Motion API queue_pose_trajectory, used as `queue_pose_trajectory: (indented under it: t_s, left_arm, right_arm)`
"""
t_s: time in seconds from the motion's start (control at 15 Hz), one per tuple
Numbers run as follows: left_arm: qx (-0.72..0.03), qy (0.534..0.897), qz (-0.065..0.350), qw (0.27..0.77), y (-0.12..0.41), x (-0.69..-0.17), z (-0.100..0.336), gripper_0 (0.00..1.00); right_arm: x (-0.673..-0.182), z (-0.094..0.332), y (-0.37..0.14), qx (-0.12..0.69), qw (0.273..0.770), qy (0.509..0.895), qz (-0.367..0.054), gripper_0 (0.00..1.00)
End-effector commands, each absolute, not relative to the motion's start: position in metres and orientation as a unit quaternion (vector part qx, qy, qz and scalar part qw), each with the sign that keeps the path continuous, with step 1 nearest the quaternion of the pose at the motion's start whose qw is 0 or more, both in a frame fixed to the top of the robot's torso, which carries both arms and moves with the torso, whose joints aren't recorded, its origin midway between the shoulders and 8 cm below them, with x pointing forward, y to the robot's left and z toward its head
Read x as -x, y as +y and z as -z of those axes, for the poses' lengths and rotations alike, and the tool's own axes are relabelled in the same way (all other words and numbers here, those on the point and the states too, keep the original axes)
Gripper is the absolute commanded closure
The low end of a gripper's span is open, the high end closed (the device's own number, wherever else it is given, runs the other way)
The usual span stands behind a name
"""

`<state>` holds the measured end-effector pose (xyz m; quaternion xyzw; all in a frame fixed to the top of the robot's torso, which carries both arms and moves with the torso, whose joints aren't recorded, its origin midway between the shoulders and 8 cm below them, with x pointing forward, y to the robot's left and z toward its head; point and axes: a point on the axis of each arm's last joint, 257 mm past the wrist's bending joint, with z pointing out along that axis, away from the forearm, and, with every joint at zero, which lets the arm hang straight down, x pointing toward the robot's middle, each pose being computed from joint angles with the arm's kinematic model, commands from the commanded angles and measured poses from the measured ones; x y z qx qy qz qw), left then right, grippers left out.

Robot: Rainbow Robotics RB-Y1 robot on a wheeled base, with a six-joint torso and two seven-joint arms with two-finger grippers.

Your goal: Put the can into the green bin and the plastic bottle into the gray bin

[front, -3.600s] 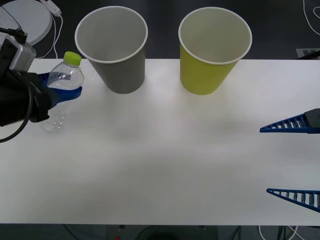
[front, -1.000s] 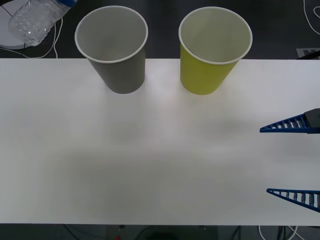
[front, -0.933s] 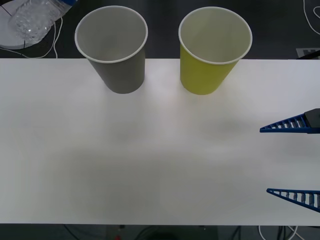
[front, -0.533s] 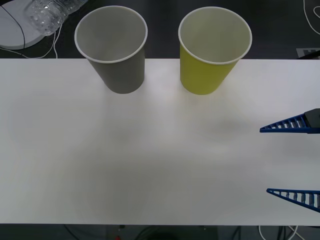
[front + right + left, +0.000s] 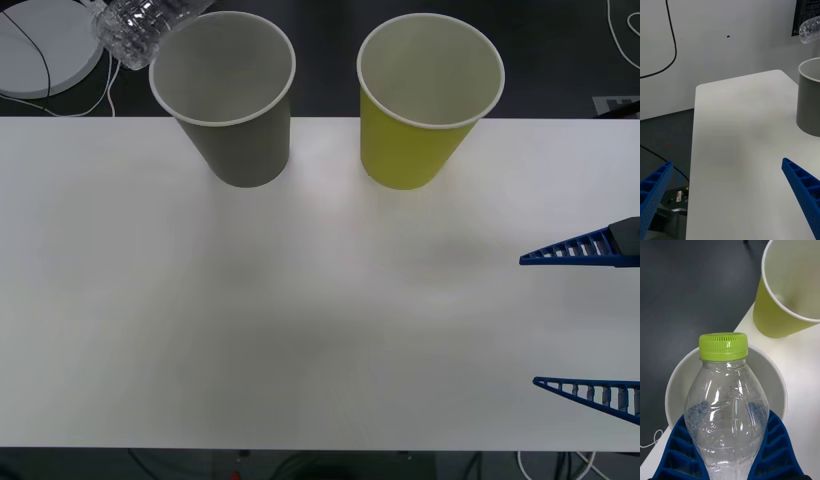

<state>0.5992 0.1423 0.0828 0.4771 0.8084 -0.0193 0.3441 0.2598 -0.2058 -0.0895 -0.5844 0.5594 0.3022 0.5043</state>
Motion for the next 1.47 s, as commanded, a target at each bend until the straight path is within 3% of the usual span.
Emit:
queue_pose_trajectory:
  t_s: [0.07, 0.6, 0.67, 0.73, 0.8, 1.47]
  left_arm:
    - [-0.483, 0.806, 0.008, 0.341, 0.13, -0.602, -0.079, 1.0]
    - [-0.492, 0.803, 0.004, 0.336, 0.115, -0.602, -0.073, 1.0]
    - [-0.493, 0.802, 0.004, 0.336, 0.115, -0.602, -0.073, 0.89]
    - [-0.493, 0.802, 0.005, 0.336, 0.115, -0.602, -0.073, 0.27]
    - [-0.493, 0.802, 0.005, 0.336, 0.115, -0.602, -0.073, 0.0]
    - [-0.494, 0.801, 0.008, 0.337, 0.114, -0.601, -0.073, 0.0]
  right_arm:
    - [-0.26, 0.089, -0.206, 0.584, 0.504, 0.559, -0.302, 0.0]
    - [-0.26, 0.089, -0.206, 0.584, 0.504, 0.559, -0.302, 0.0]
    - [-0.26, 0.089, -0.206, 0.584, 0.504, 0.559, -0.302, 0.0]
    - [-0.26, 0.089, -0.206, 0.584, 0.504, 0.559, -0.302, 0.0]
    - [-0.26, 0.089, -0.206, 0.584, 0.504, 0.559, -0.302, 0.0]
    - [-0.26, 0.089, -0.206, 0.584, 0.504, 0.559, -0.302, 0.0]
